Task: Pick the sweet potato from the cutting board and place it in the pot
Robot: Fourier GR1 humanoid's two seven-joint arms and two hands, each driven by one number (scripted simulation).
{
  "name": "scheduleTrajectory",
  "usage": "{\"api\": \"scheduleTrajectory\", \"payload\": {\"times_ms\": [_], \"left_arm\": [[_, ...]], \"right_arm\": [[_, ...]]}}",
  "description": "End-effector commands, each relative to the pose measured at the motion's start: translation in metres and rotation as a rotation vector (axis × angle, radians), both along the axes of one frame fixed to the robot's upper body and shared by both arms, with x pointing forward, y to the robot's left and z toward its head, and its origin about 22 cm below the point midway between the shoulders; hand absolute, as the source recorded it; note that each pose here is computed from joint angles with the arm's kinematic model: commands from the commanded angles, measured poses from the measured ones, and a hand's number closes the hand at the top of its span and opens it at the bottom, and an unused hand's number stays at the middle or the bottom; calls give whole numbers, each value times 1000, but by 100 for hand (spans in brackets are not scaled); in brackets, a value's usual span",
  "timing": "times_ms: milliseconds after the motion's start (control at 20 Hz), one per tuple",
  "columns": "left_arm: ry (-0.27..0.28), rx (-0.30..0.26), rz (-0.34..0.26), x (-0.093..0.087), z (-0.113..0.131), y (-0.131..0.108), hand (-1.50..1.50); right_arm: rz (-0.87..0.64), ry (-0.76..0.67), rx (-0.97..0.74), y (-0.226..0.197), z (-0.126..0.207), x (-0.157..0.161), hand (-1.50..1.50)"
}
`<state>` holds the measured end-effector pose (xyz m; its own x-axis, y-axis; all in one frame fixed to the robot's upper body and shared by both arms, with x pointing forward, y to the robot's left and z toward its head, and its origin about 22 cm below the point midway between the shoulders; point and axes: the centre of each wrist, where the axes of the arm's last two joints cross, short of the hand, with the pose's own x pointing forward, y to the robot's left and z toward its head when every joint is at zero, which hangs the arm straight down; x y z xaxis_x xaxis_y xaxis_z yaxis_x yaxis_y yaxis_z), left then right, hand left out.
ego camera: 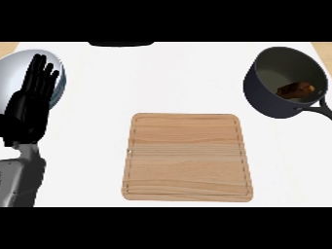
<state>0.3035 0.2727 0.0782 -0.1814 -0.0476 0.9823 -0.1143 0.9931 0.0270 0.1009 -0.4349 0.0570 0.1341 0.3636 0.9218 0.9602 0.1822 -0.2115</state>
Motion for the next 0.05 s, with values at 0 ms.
{"api": "scheduleTrajectory", "payload": {"times_ms": [0], "left_arm": [[-8, -13, 11, 3, 0, -21, 0]], "right_arm": [[-25, -9, 2, -30, -23, -29, -150]]}}
